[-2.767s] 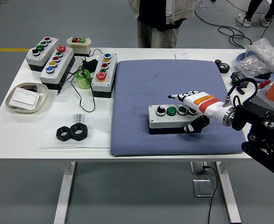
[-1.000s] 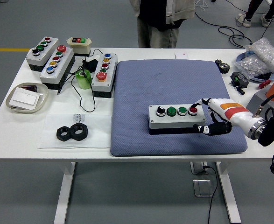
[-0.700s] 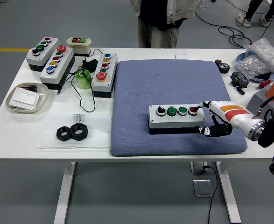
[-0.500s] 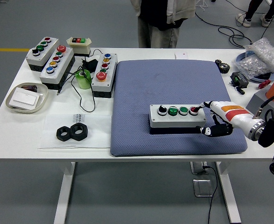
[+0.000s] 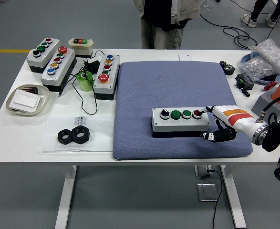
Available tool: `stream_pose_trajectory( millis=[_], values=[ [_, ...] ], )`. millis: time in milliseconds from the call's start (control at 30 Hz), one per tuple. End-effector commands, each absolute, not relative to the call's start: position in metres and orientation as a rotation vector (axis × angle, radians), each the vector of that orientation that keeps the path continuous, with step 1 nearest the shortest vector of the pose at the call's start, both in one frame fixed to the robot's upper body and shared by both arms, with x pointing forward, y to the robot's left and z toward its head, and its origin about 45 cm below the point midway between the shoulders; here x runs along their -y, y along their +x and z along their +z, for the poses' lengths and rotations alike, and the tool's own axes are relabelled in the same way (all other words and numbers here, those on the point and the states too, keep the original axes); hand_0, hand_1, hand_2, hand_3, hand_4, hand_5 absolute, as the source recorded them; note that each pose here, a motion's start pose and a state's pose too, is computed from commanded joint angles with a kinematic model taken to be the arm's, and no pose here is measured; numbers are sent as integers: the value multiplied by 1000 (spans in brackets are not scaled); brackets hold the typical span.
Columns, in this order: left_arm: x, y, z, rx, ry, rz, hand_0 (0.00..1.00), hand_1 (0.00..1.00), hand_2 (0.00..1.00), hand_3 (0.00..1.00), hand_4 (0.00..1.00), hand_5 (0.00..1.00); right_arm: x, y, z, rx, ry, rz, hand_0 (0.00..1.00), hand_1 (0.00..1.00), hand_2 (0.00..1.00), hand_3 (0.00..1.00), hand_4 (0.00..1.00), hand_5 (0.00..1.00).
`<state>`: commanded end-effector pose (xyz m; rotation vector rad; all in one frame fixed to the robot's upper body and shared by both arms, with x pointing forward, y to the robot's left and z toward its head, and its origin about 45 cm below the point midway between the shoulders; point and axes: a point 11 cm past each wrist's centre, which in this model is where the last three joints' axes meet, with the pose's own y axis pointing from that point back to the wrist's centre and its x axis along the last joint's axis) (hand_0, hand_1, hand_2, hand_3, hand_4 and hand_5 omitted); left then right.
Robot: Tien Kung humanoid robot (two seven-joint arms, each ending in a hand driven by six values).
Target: Pick up the button,place it on the desk,press the button,press the button
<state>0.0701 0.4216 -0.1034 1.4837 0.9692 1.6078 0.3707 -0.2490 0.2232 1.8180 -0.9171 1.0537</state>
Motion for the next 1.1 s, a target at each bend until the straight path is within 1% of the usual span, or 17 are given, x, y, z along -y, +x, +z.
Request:
stream_pose_trajectory(
  millis=[400, 767, 1100],
  values=[
    [-421, 71, -103, -969, 1481, 1609, 683, 654, 752, 789, 709, 998, 238, 376, 249, 989, 1837, 1127, 31, 2, 103, 749, 748, 453],
    [-420, 71, -104, -971, 1480, 1608, 683, 654, 753, 789, 710, 998, 218, 378, 237, 933, 1867, 1119, 32, 2, 104, 750, 748, 456],
    [-420, 69, -104, -973, 1487, 1603, 683, 653, 753, 789, 710, 998, 219, 378, 226, 899, 1866, 1084, 33, 2, 104, 751, 749, 458]
  ],
)
